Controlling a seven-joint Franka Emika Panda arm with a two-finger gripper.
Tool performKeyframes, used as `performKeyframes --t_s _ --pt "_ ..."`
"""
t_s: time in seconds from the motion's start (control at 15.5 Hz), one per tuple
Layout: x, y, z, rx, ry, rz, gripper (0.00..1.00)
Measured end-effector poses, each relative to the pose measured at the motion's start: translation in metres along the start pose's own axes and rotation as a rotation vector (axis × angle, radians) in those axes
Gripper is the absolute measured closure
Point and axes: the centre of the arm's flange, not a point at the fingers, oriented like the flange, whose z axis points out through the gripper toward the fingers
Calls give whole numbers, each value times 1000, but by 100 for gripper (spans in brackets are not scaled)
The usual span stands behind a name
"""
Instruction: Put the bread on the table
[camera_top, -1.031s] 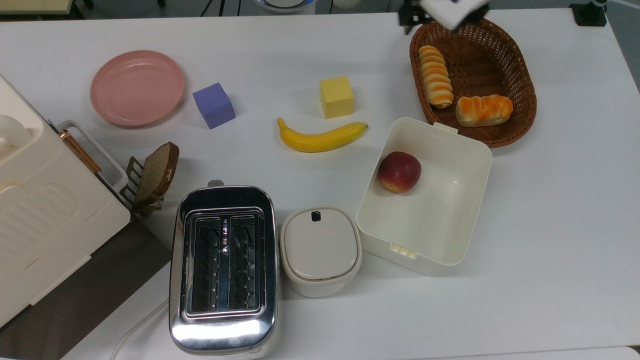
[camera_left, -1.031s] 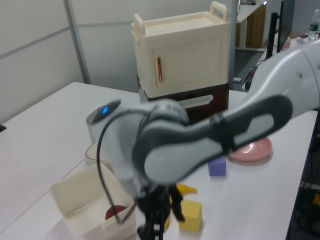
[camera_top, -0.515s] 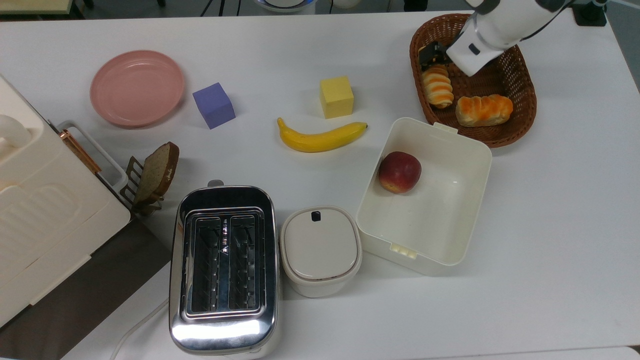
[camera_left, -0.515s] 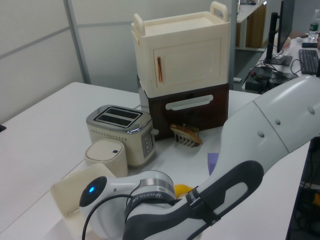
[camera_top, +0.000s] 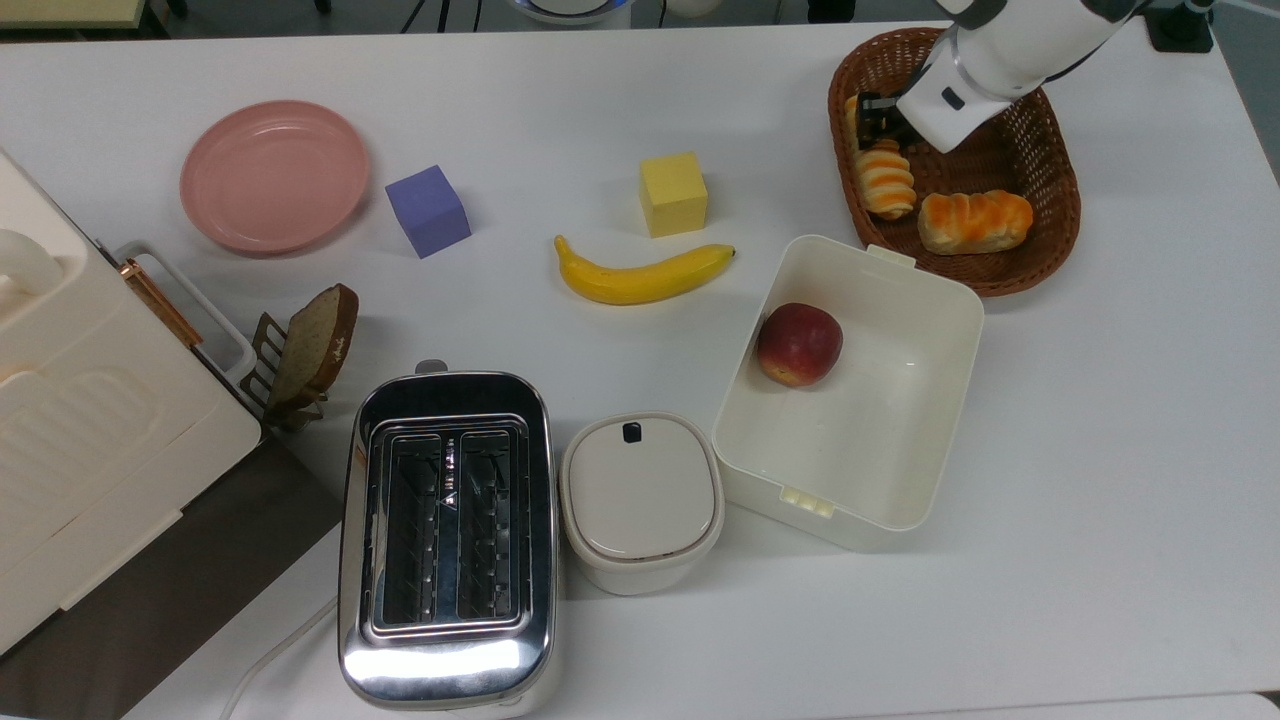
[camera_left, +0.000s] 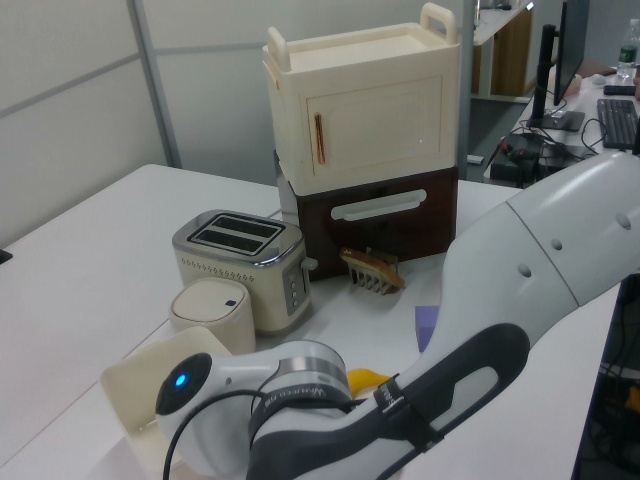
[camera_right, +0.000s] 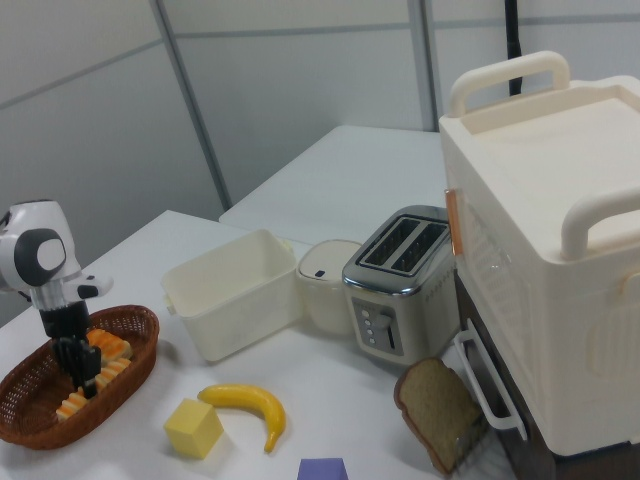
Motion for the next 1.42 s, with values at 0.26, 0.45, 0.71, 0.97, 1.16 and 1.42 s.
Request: performKeyframes --t_s 0.26,0.45,0.71,0.97,1.16,1.42 --pt "-8 29 -54 38 41 31 78" --pt "-12 91 -99 71 46 52 89" --pt "3 171 -111 97 14 62 86" --pt "13 196 -105 105 -1 93 46" --pt "19 243 -113 132 3 138 13" --pt "17 322 -122 169 10 134 0"
